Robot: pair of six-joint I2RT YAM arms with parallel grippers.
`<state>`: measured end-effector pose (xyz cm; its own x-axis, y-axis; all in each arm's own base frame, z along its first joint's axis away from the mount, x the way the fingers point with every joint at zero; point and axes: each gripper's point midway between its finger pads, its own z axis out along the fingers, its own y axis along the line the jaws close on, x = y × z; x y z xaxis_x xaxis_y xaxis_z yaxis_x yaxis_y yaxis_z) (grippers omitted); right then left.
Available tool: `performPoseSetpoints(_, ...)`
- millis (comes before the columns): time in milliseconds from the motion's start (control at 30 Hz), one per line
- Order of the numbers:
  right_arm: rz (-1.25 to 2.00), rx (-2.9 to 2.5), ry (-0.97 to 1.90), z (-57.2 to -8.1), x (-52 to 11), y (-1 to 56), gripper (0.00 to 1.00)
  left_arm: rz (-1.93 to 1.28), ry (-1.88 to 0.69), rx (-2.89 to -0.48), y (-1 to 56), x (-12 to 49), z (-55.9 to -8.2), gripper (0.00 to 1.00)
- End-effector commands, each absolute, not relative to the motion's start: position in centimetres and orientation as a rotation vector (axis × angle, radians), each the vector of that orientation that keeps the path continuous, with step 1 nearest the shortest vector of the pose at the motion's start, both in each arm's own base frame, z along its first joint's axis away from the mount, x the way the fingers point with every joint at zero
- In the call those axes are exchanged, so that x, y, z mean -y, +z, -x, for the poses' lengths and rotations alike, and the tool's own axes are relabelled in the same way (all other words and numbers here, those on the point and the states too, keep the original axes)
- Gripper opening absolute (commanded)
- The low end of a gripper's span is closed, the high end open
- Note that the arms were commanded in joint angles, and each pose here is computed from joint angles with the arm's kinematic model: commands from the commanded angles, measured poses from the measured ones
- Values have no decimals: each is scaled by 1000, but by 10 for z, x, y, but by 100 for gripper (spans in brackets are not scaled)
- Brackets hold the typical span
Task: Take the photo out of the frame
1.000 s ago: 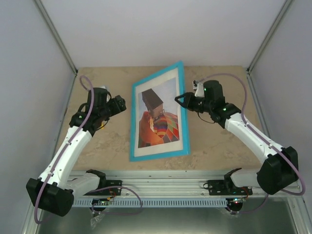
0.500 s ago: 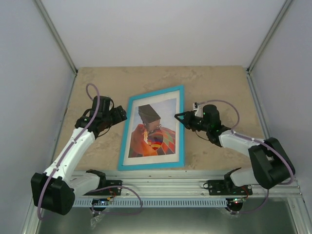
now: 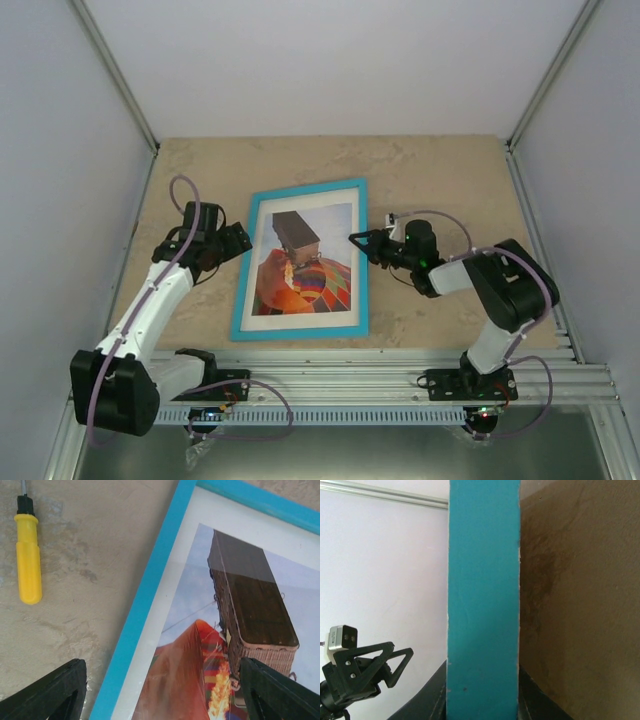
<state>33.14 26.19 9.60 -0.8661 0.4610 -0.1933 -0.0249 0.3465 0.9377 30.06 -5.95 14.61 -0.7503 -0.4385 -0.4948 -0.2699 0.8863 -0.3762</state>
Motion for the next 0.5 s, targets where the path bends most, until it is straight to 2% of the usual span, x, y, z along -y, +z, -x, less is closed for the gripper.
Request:
performPoseSetpoints(0,-349,-2195,1489,-345,-268,77,0,494,-364,-2463,138,57,-302,85)
performPoseSetpoints(100,-354,-2230,1486,-346,-270,62,1,499,-357,-2473,132,56,-303,85)
performPoseSetpoints(200,-362,-2272,1456,-345,-269,48,7,503,-346,-2481,126,55,-305,85)
performPoseSetpoints(467,-332,-2378,1328,-341,-260,25,33,503,-327,-2491,122,54,-314,85)
